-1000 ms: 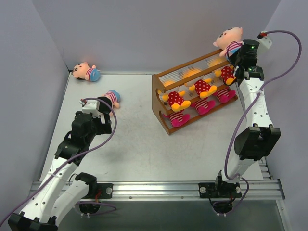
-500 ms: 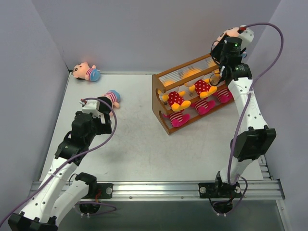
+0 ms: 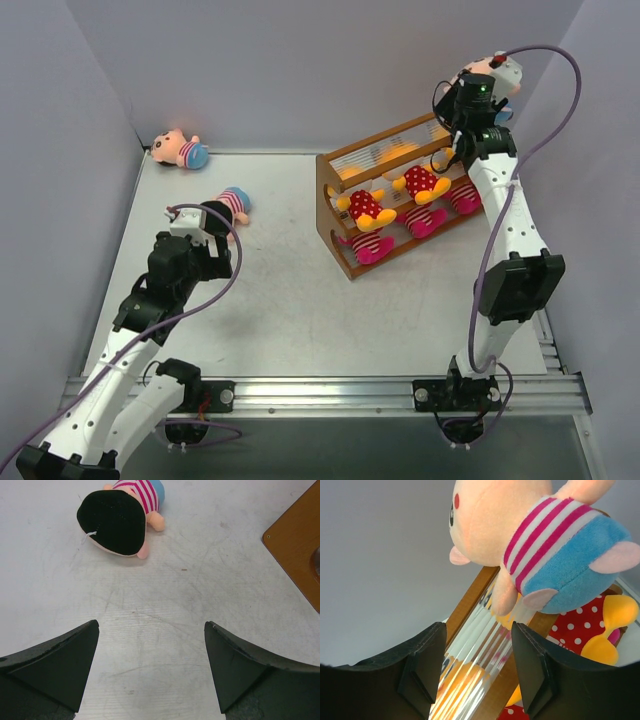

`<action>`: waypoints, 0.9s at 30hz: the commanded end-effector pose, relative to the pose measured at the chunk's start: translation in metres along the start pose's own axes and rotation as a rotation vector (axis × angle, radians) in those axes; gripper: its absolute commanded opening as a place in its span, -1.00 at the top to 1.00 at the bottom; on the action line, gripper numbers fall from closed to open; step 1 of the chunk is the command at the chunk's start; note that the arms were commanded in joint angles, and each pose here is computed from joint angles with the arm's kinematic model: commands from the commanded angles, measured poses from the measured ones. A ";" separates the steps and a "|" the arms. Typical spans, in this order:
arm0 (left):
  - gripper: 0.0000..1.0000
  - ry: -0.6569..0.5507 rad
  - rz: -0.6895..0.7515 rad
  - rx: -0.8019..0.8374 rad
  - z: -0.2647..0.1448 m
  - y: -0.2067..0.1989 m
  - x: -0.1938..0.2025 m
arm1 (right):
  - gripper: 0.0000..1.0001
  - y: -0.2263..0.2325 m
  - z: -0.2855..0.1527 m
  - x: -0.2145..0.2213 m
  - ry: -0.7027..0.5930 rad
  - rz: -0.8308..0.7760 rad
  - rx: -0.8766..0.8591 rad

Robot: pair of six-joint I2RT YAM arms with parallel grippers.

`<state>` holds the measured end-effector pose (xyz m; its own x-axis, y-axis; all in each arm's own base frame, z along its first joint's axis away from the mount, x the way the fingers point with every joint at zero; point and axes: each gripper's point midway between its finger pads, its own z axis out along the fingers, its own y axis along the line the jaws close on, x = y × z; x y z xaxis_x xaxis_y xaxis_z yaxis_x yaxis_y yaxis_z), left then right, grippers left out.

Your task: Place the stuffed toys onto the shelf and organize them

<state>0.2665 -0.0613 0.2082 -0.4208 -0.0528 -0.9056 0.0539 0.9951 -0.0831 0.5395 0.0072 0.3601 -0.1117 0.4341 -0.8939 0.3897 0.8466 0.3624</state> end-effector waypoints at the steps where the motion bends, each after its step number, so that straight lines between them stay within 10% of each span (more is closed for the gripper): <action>1: -0.90 -0.048 -0.002 0.010 -0.005 -0.003 -0.016 | -0.08 -0.002 0.005 -0.009 -0.031 0.032 0.035; 27: -0.90 -0.055 -0.001 0.008 -0.006 -0.002 -0.017 | 0.03 -0.013 0.039 0.015 -0.049 0.075 0.119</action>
<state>0.2658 -0.0621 0.2094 -0.4169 -0.0519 -0.9075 0.0580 0.9948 -0.0836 0.5635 -0.0020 0.3164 -0.1080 0.4656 -0.8784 0.4867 0.7952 0.3617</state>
